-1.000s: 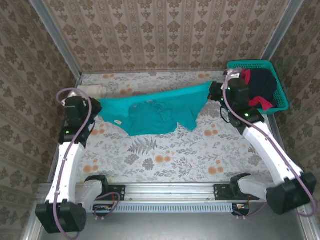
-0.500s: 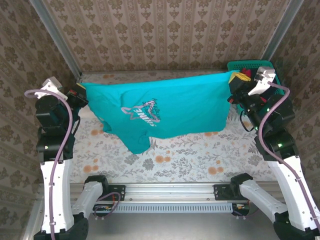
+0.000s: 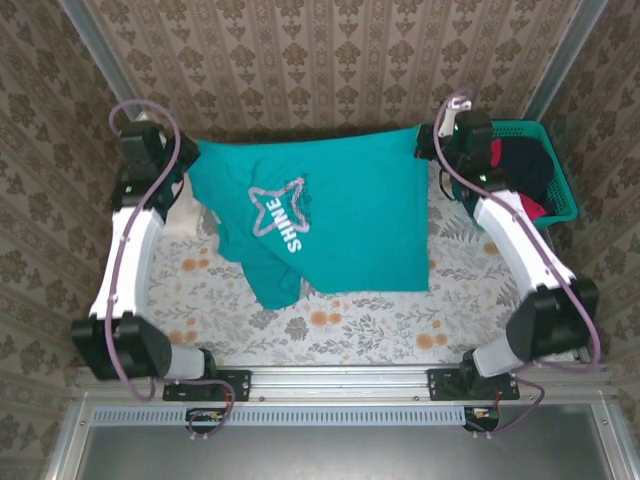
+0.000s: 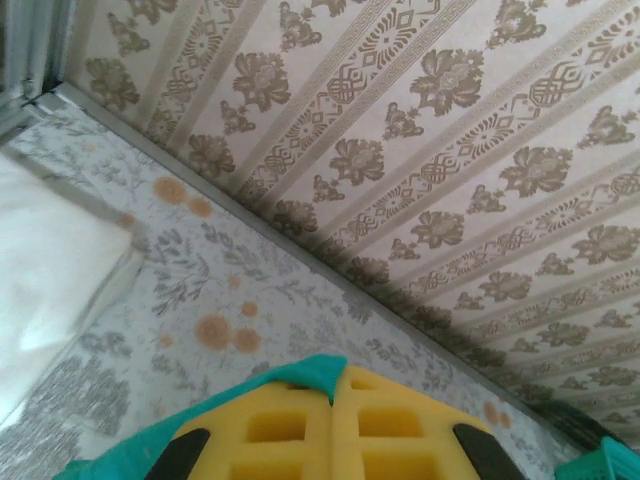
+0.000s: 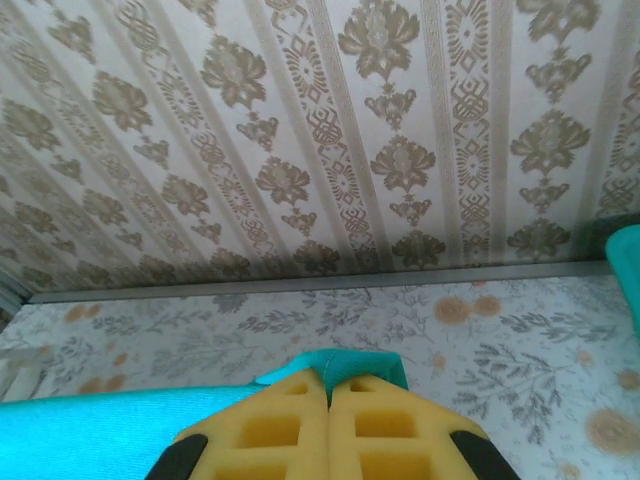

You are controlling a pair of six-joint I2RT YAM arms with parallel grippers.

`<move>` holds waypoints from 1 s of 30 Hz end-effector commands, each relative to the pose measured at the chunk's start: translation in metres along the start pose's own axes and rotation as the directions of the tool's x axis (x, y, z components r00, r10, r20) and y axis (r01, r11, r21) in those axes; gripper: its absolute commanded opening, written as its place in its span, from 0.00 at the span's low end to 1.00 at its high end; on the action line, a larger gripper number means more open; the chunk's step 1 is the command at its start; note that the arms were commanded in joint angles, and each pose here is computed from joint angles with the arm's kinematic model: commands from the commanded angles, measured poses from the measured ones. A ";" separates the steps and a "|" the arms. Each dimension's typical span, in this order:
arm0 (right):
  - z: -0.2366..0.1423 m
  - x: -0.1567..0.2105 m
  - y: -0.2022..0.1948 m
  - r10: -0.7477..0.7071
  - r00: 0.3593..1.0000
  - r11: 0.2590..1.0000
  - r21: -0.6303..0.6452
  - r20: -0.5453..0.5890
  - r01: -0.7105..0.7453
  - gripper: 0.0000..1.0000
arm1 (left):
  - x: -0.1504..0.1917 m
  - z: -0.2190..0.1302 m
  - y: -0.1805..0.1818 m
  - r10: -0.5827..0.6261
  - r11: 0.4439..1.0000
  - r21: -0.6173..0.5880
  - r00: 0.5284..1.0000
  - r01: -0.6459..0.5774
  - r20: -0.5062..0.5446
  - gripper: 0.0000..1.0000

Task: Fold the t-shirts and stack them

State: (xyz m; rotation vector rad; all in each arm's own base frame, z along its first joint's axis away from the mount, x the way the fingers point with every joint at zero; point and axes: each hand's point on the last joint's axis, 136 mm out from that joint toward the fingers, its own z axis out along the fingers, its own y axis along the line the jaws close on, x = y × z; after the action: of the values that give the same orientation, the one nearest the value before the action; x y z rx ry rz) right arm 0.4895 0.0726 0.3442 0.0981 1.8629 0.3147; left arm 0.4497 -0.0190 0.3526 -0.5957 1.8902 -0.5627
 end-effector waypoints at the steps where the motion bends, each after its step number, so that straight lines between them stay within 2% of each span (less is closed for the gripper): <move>1: -0.003 -0.087 0.017 0.041 0.977 0.996 -0.086 0.211 -0.023 0.00 | -0.063 -0.005 -0.048 0.003 0.991 0.129 0.989 -0.023 0.150 0.00; 5: -0.004 -0.145 0.032 0.066 0.947 0.989 -0.144 0.313 -0.022 0.00 | -0.110 -0.012 -0.090 0.032 0.979 0.188 0.975 -0.074 0.218 0.00; 10: -0.028 -0.203 0.047 0.054 0.907 0.984 -0.177 0.418 0.022 0.00 | -0.155 -0.052 -0.142 0.065 0.945 0.285 0.945 -0.161 0.320 0.00; 13: -0.041 -0.210 0.045 0.036 0.903 0.986 -0.164 0.428 0.039 0.00 | -0.155 -0.067 -0.153 0.079 0.932 0.314 0.946 -0.183 0.316 0.00; 15: -0.043 -0.195 0.040 0.012 0.918 0.988 -0.143 0.397 0.049 0.00 | -0.142 -0.070 -0.147 0.087 0.932 0.314 0.952 -0.182 0.292 0.00; 18: -0.042 -0.147 0.023 -0.001 0.950 0.994 -0.103 0.312 0.035 0.00 | -0.103 -0.065 -0.122 0.079 0.946 0.292 0.973 -0.142 0.218 0.00; 20: -0.044 -0.105 0.010 0.011 0.969 0.997 -0.081 0.249 0.009 0.00 | -0.061 -0.055 -0.092 0.056 0.961 0.262 0.989 -0.091 0.137 0.00; 24: -0.050 0.005 -0.015 0.062 0.997 0.997 -0.043 0.041 -0.060 0.00 | 0.037 -0.040 -0.016 0.000 0.989 0.144 0.999 0.007 -0.050 0.00; 25: -0.052 0.037 -0.022 0.081 0.996 0.996 -0.030 -0.021 -0.082 0.00 | 0.071 -0.032 0.013 -0.029 0.996 0.081 0.992 0.039 -0.123 0.00; 30: -0.058 0.179 -0.055 0.273 0.929 0.962 0.088 -0.251 -0.259 0.00 | 0.178 -0.021 0.096 -0.162 0.985 -0.101 0.932 0.137 -0.323 0.00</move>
State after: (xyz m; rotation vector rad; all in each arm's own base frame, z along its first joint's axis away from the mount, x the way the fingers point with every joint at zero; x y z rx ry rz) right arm 0.4024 0.0508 0.2150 0.2427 2.0806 0.4146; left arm 0.3674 -0.0502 0.1971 -0.6726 2.1864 -0.6742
